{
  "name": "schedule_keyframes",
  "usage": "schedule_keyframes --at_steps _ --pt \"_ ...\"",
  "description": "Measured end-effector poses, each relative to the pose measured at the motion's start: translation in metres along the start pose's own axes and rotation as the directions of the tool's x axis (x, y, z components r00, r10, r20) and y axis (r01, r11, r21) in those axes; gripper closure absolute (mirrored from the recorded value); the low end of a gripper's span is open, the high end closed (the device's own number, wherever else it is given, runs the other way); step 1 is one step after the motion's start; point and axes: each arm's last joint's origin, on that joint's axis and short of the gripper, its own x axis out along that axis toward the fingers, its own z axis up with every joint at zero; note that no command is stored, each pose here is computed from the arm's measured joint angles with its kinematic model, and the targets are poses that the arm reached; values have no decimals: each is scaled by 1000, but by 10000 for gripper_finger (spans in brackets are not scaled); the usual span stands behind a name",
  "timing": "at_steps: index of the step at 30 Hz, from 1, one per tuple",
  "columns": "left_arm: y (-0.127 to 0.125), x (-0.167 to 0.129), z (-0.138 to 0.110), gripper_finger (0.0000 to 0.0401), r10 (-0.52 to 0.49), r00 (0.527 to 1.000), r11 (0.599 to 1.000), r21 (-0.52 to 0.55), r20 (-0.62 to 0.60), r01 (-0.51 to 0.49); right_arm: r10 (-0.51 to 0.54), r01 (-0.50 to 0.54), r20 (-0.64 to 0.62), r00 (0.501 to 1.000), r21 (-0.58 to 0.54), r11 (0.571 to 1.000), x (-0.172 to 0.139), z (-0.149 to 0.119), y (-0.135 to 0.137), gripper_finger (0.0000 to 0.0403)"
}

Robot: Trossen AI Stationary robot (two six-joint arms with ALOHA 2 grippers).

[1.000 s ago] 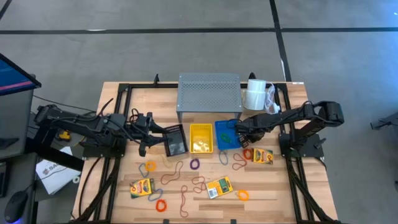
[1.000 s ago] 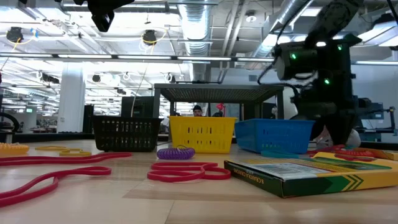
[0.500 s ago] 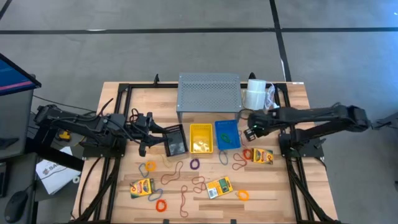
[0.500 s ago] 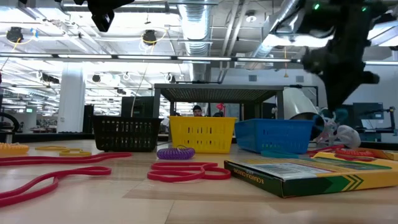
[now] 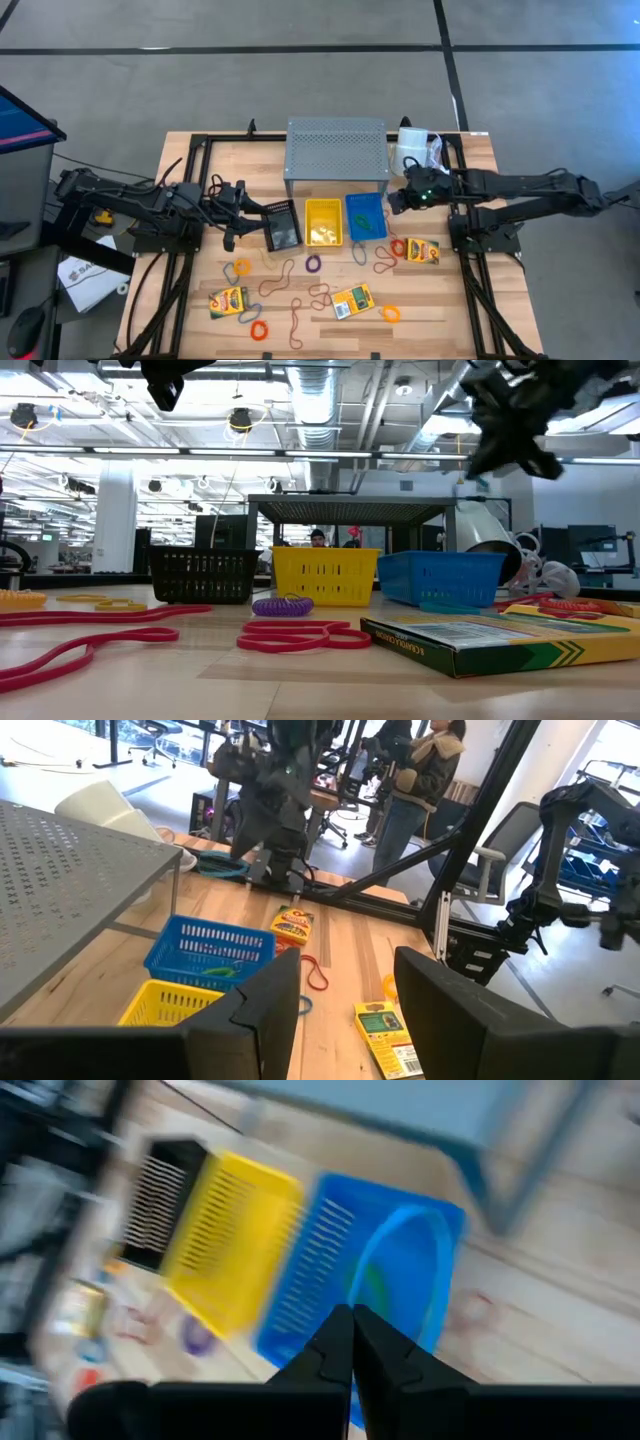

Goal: Pick & Place Office Desk Supplies
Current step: Put the blue rubber band into the yellow basket

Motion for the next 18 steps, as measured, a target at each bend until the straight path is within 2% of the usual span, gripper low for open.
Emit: schedule_keyframes --at_steps 6,12,18 --pt "0 0 0 242 0 1000 1000 0 1 0 138 -137 48 989 -29 990 13 1 22 403" --pt "0 0 1 242 -2 1000 1000 -1 6 2 217 -215 35 976 -58 975 34 -10 42 403" --pt "0 0 1 242 -2 1000 1000 -1 7 2 222 -221 -6 975 -118 968 54 -12 75 403"
